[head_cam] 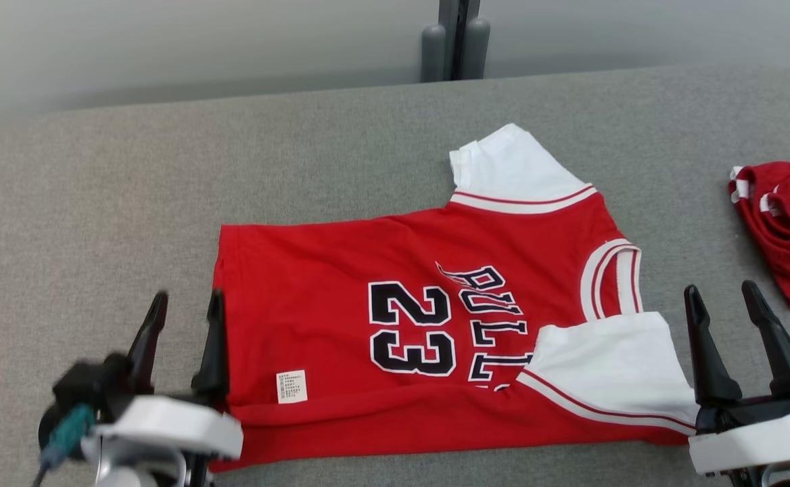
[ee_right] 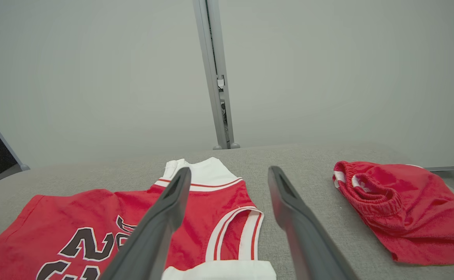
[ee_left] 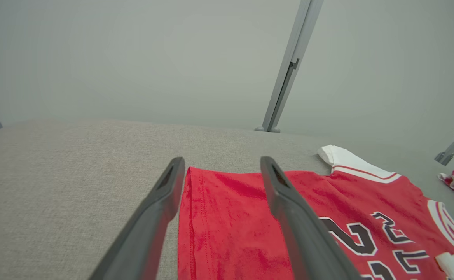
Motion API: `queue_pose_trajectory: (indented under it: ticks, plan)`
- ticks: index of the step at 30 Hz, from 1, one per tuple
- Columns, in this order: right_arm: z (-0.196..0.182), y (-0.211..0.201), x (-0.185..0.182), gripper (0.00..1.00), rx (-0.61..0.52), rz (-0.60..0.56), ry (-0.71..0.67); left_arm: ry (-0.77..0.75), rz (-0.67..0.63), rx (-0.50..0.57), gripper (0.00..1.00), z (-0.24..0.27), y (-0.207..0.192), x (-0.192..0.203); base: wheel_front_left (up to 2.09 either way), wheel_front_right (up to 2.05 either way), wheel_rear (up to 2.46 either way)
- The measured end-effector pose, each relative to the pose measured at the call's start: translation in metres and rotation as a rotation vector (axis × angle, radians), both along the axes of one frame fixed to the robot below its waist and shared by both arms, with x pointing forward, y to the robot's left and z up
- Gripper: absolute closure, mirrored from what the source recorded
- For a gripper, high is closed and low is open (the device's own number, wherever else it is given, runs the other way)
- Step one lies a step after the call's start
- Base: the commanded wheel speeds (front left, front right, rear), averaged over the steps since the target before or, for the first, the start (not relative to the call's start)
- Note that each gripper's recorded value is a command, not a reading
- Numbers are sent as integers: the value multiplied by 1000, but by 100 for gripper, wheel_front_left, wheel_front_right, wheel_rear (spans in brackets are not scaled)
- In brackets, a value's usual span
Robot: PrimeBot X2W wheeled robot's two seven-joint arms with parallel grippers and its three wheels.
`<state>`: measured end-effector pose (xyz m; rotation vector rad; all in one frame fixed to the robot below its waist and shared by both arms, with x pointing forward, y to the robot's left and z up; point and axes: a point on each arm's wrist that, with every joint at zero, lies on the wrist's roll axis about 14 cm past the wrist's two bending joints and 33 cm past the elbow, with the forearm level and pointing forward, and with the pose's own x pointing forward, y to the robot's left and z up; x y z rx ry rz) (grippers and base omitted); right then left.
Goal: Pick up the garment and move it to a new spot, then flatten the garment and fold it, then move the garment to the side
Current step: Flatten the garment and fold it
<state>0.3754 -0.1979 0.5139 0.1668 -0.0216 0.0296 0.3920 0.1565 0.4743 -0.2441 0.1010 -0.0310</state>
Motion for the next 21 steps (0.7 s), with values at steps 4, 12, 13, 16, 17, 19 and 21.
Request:
queue_pose_trajectory:
  ticks: [4, 12, 13, 16, 17, 19, 21]
  plan:
    - [-5, 4, 16, 0, 3, 19, 8, -6, -71, -6, 0, 7, -11, 39, 0, 0, 0]
    - [-26, 15, 44, 0, 20, 57, 44, 195, -117, -27, 0, -44, -8, 98, 0, 0, 0]
    - [-30, 14, 45, 0, 23, 54, 52, 230, -123, -28, 0, -54, -7, 101, 0, 0, 0]
    - [-39, 12, 48, 0, 23, 50, 73, 325, -146, -38, 0, -79, -9, 109, 0, 0, 0]
    - [-40, 11, 49, 0, 24, 46, 74, 353, -151, -36, 0, -86, -10, 111, 0, 0, 0]
    - [-44, 9, 49, 0, 26, 41, 84, 394, -163, -45, 0, -97, -12, 113, 0, 0, 0]
    - [-47, 6, 50, 0, 25, 34, 91, 431, -177, -48, 0, -106, -14, 114, 0, 0, 0]
